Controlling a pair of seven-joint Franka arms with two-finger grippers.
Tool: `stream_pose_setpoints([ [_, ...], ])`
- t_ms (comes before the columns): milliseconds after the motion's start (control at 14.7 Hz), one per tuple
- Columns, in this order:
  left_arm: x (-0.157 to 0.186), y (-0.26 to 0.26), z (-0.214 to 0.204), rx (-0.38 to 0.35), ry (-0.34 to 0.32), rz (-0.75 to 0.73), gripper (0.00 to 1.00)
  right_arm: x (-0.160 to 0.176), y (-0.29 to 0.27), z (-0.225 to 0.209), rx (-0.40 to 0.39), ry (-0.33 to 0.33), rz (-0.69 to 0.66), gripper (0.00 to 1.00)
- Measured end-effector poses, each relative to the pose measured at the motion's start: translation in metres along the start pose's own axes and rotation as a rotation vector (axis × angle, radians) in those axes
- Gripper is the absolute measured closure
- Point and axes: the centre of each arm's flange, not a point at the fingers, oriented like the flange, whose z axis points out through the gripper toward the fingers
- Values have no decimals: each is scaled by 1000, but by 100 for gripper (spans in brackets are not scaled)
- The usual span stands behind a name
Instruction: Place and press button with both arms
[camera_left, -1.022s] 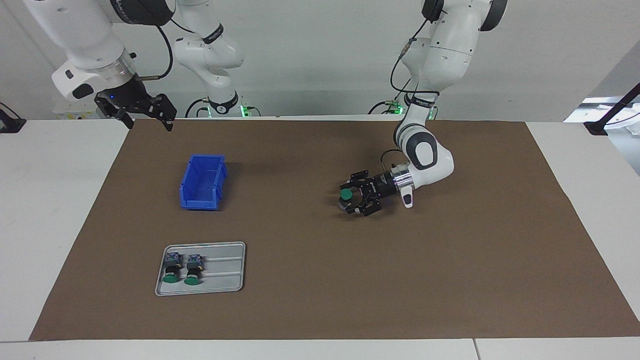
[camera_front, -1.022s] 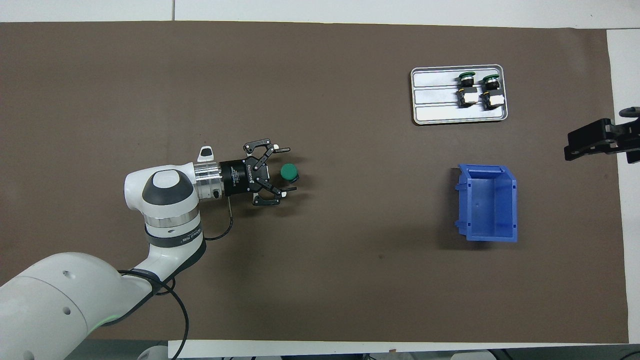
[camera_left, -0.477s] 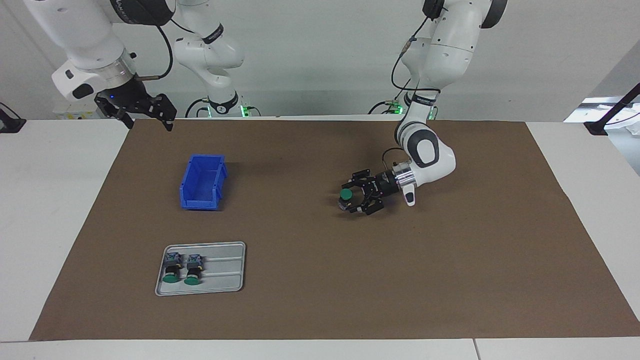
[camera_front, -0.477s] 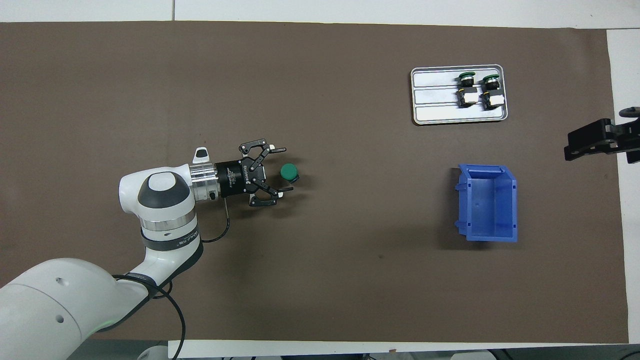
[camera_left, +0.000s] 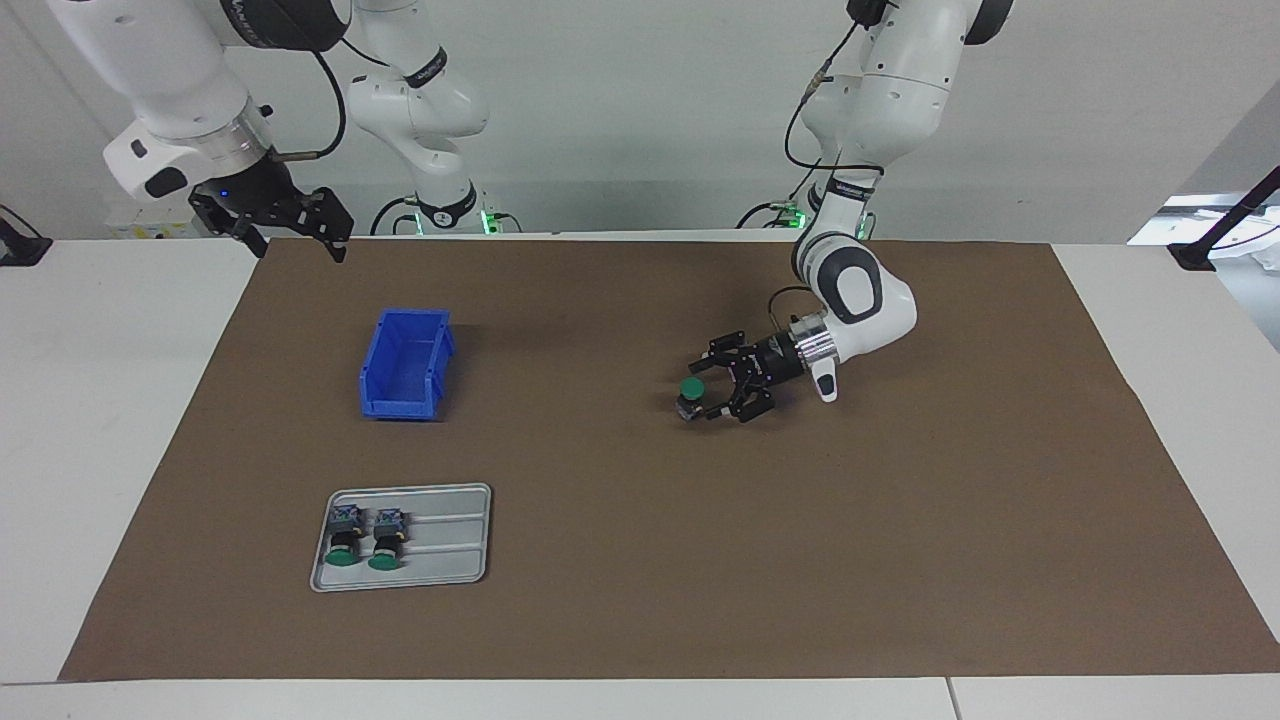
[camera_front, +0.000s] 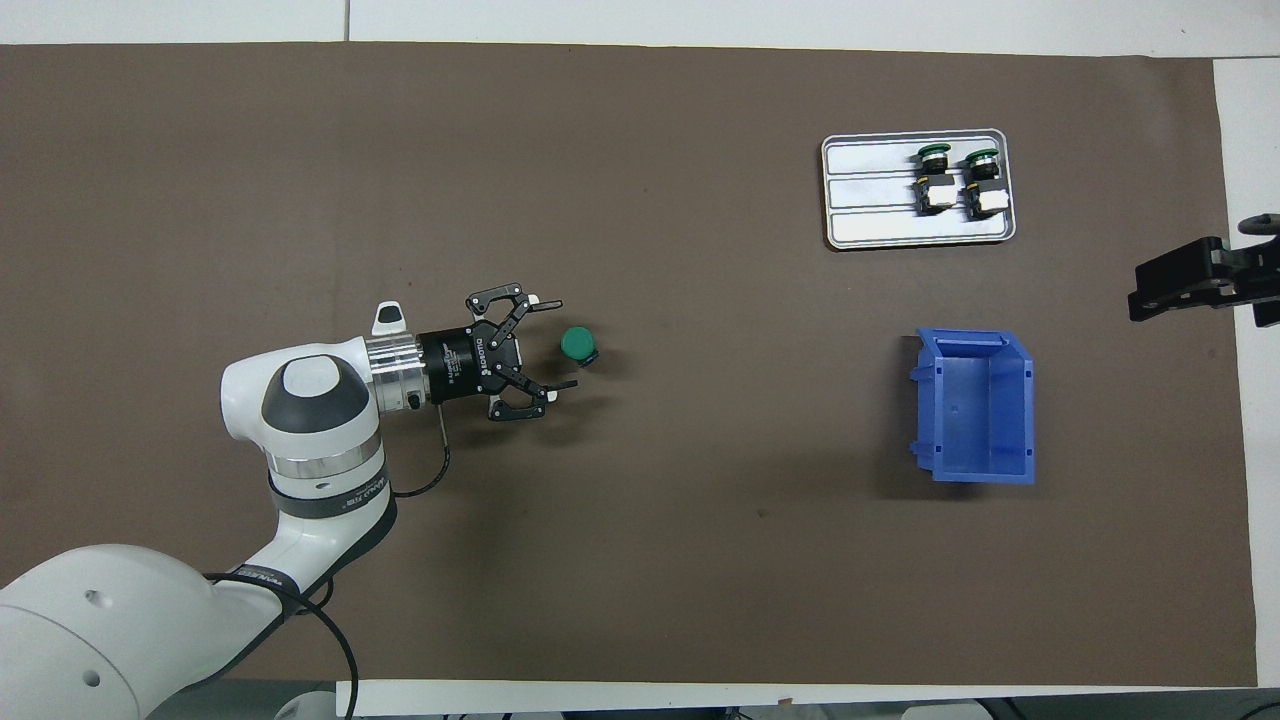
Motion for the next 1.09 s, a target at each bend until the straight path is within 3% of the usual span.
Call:
stream_pose_setpoints([
  [409,-30,5,-35,50,122,96,0,0,0,0,0,0,0,0],
  [681,-43,13,-61,137,235,218,0,0,0,0,0,0,0,0],
  [1090,-76,36,-68,259,383,422,0,0,0,0,0,0,0,0],
])
